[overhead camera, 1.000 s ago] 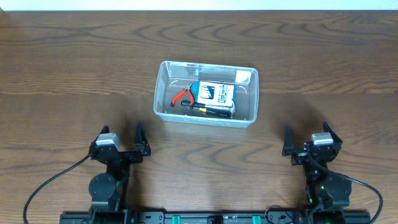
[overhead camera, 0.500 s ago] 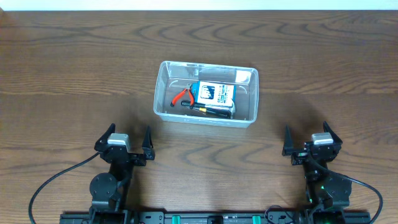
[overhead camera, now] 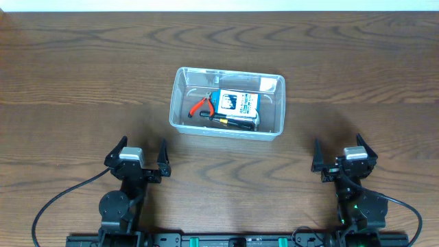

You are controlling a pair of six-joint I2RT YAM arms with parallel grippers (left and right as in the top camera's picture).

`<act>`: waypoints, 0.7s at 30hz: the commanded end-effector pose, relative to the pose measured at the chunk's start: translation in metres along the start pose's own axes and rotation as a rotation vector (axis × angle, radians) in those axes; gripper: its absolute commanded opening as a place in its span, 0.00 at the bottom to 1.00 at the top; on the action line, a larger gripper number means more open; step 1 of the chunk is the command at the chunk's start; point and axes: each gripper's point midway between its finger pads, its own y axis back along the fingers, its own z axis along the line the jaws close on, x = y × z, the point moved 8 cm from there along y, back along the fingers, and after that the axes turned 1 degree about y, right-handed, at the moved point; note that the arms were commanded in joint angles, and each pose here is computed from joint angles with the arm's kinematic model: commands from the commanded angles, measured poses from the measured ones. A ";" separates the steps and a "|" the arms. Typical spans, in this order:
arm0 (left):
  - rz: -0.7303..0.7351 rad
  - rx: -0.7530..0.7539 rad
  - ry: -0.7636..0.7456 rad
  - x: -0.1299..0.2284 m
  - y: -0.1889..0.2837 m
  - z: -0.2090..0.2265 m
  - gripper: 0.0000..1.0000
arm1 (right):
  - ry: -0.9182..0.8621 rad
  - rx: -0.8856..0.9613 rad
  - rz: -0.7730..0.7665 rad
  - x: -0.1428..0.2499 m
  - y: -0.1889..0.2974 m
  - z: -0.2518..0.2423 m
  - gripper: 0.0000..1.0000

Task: Pack container

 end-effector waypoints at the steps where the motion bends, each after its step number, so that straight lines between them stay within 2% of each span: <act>1: 0.047 0.043 0.000 0.011 0.000 -0.004 0.98 | -0.017 -0.001 -0.003 0.000 0.000 0.001 0.99; 21: 0.047 0.017 0.003 0.011 -0.001 0.000 0.98 | -0.017 -0.001 -0.003 0.000 0.000 0.001 0.99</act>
